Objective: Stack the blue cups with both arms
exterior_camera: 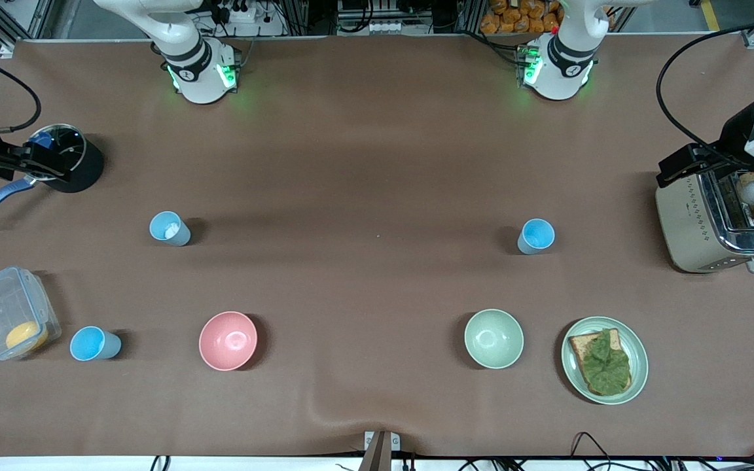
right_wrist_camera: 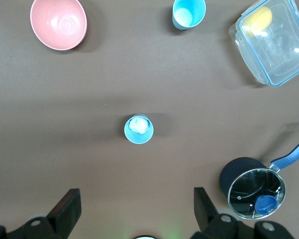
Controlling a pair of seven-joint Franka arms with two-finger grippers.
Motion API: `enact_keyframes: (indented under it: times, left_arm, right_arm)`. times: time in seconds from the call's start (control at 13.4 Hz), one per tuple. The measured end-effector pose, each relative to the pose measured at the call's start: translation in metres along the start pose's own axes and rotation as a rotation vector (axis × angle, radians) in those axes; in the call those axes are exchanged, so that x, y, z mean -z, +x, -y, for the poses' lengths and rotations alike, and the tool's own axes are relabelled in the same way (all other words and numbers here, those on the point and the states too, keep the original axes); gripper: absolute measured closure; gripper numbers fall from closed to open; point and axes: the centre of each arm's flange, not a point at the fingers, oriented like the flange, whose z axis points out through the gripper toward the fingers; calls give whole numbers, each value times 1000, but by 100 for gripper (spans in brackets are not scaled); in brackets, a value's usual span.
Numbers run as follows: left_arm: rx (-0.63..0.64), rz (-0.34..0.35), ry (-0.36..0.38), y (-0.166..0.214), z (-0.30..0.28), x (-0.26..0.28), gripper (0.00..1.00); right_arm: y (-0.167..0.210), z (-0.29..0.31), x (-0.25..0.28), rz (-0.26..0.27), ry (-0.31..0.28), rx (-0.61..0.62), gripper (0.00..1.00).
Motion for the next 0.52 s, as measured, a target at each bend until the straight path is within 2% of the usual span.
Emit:
enact_keyframes:
  times: [0.52]
  left_arm:
    - [-2,-9,-2,1,-1,1,0]
  right_arm:
    - [0,0,0,0,0,0,0]
